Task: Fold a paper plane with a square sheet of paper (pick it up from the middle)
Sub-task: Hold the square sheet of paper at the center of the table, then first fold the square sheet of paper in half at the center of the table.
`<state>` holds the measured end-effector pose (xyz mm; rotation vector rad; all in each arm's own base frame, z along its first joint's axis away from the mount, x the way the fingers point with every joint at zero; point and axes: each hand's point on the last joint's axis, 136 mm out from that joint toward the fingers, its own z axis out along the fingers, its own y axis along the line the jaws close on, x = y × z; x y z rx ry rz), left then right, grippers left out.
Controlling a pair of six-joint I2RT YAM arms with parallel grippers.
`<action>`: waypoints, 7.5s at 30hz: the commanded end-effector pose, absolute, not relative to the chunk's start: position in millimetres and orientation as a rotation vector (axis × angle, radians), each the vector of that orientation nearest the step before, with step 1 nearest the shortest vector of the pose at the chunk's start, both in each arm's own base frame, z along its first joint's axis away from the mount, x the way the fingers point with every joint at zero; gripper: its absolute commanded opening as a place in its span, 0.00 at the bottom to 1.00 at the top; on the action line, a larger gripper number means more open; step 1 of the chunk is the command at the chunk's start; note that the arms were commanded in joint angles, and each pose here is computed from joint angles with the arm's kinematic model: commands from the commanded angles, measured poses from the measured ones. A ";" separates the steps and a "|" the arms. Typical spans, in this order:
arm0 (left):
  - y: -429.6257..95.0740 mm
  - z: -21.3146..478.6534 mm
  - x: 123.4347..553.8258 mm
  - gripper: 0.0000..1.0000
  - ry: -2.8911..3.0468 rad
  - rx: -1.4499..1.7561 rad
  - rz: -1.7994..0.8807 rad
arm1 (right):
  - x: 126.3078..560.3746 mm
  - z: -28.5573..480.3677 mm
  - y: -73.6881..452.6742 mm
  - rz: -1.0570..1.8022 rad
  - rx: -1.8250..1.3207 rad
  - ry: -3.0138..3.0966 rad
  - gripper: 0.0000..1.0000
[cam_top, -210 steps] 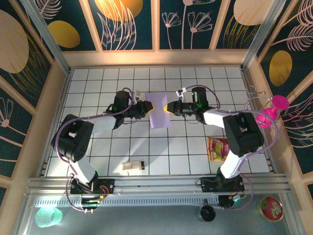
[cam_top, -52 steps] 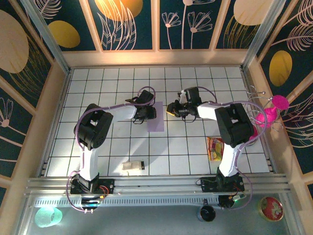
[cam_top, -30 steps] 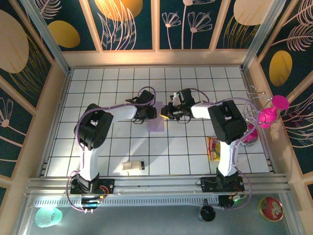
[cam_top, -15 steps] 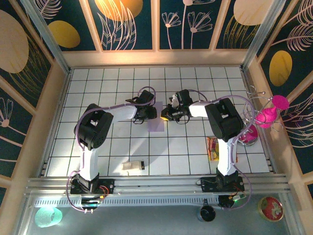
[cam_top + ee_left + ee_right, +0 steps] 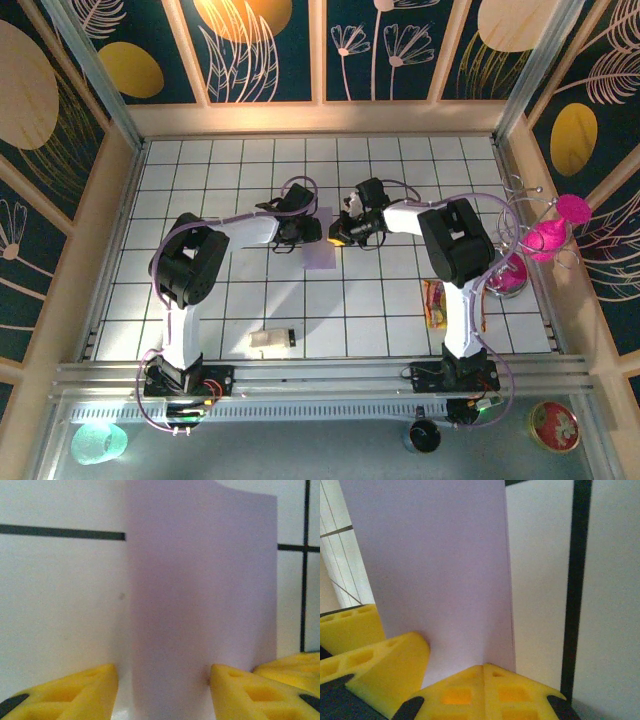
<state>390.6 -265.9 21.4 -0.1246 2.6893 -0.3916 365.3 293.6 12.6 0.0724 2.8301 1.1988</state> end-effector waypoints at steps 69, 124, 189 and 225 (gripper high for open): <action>-259.1 65.3 385.0 0.00 2.513 -0.066 -1.209 | 278.2 -134.0 185.2 0.238 0.287 3.267 0.00; -227.7 -16.7 445.5 0.00 2.634 -0.371 -1.056 | 269.7 -140.9 162.4 0.098 0.236 3.283 0.00; -268.7 51.7 388.8 0.00 2.595 -0.347 -1.187 | 268.8 -140.7 156.5 0.068 0.211 3.276 0.00; -254.3 63.6 356.3 0.00 2.677 -0.236 -1.096 | 267.1 -139.8 151.8 0.037 0.214 3.269 0.00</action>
